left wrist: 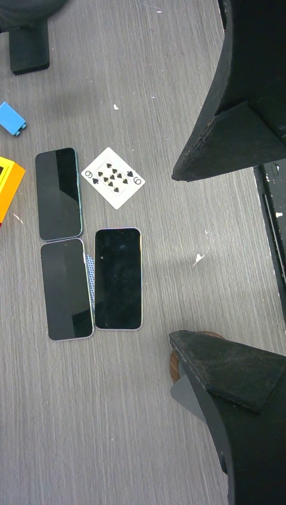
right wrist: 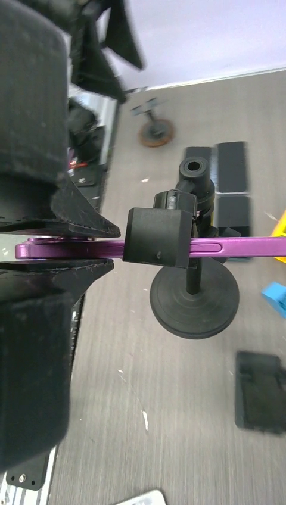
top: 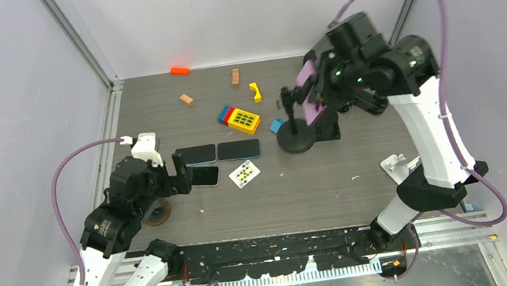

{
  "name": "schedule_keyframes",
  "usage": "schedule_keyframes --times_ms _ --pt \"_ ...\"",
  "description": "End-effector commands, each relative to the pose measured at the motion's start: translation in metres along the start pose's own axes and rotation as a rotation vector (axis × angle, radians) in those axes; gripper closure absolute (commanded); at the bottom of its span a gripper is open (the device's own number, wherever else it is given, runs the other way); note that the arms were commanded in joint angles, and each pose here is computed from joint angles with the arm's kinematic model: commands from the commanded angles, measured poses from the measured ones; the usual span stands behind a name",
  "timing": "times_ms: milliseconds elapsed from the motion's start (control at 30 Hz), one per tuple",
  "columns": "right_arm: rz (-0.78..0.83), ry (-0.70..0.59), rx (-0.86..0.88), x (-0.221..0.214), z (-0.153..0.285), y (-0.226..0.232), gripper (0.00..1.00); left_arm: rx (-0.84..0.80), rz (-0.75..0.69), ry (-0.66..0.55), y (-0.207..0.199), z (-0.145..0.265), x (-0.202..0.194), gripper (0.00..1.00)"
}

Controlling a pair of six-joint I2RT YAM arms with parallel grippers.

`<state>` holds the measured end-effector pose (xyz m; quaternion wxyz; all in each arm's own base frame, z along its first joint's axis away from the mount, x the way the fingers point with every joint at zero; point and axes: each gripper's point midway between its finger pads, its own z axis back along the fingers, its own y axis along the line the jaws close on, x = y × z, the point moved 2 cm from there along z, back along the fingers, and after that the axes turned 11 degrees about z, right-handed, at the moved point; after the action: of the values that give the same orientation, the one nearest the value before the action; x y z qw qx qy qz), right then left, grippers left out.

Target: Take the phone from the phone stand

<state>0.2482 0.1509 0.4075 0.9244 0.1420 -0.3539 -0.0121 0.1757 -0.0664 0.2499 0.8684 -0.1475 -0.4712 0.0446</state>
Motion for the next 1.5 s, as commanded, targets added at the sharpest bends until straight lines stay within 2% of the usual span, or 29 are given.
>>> schedule_keyframes --times_ms 0,300,567,667,767,967,1133,1467 --pt "0.092 -0.058 0.123 -0.01 0.009 0.044 1.0 -0.004 -0.013 -0.024 -0.002 -0.003 0.007 0.0" --pt "0.275 0.066 0.197 -0.077 -0.029 0.09 1.0 -0.05 -0.009 -0.035 -0.009 0.001 0.01 0.0" --pt "0.223 0.036 0.423 -0.102 -0.038 0.13 1.0 -0.328 0.001 -0.077 -0.051 0.017 0.017 0.0" --pt "0.206 -0.02 0.495 -0.104 -0.039 0.139 1.0 -0.383 0.003 -0.071 -0.061 0.018 0.018 0.0" --pt "0.16 -0.092 0.493 -0.104 -0.043 0.13 1.0 -0.405 0.0 -0.045 -0.065 0.015 0.016 0.0" --pt "0.152 -0.078 0.399 -0.137 -0.076 0.097 1.0 -0.448 -0.008 -0.014 -0.072 0.011 0.01 0.01" --pt "0.169 -0.078 0.299 -0.152 -0.084 0.066 1.0 -0.493 -0.009 0.0 -0.079 0.012 0.007 0.01" --pt "0.29 0.07 0.079 -0.176 -0.092 0.025 1.0 -0.66 -0.022 0.015 -0.104 0.009 0.005 0.01"
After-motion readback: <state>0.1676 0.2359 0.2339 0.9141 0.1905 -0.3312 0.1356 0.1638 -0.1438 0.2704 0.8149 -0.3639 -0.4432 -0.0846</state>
